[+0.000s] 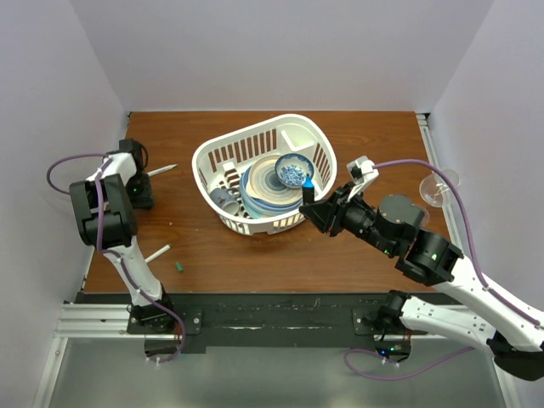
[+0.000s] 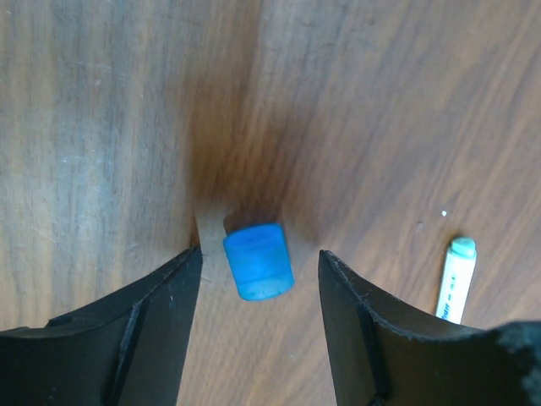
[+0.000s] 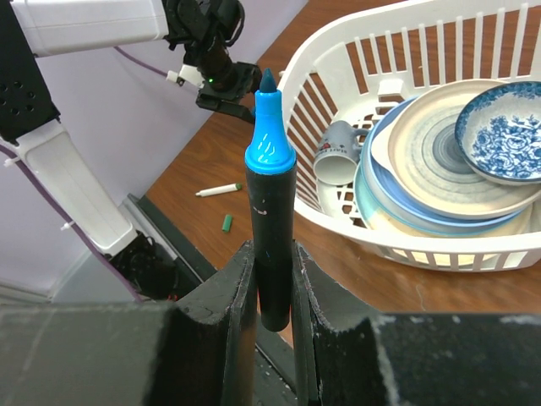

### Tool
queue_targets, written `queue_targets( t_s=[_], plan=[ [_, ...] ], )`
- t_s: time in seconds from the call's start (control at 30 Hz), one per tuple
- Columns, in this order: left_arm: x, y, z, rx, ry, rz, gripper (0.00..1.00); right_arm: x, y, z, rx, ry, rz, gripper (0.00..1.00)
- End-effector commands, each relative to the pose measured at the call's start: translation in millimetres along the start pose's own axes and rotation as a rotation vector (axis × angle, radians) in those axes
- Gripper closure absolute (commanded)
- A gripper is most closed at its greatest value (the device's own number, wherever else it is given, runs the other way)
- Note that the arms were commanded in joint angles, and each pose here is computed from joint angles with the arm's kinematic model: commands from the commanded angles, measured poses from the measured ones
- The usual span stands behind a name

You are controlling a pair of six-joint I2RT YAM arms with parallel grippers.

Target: Insert the pens into the pen caps

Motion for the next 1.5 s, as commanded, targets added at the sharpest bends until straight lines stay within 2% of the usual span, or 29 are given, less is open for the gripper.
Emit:
queue_targets(
  t_s=[0.0,0.33,0.73,1.07,1.33,1.43,1.47],
  plan=[
    [7.6,-6.6,-3.2,-0.002,-0.025,-0.046,0.38,1.0,-13.9,0.7,-0.025,0.014,-0.058,1.00],
    [12.2,-1.6,-2.6,0.029,-0.081,-0.016,0.50,3.3,-15.0,-1.7,-0.045,0.035,-0.059,1.00],
    [12.1,-3.0,13.1,0.111,-0.124,-0.015,0.71,-0.9,-17.3,-2.9,-0.039,0.046,-0.073,1.00],
    [5.9,-8.8,43.7,0.194,-0.099,0.005,1.00,-3.5,-13.9,-2.7,-0.001,0.052,-0.051,1.00],
    [-33.2,-20.5,49.0,0.313,0.030,0.039,1.00,3.8,-2.8,0.0,0.028,0.033,0.012,1.00],
    [-62.9,-22.0,44.2,0.401,0.152,0.056,1.00,9.1,-1.1,3.9,0.037,0.009,0.030,1.00],
    [-81.1,-22.0,39.5,0.417,0.237,0.061,1.00,10.2,-2.2,6.7,0.041,-0.012,0.029,1.00]
  ],
)
Point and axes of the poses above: each gripper's point midway between its finger pads, its own x axis out along the fingers, its own z axis along the line the jaws close on, y = z × x, the point moved 7 cm from there along -x, back along the fingers, and after that the axes turned 6 degrees about -x, right-handed, at the moved point
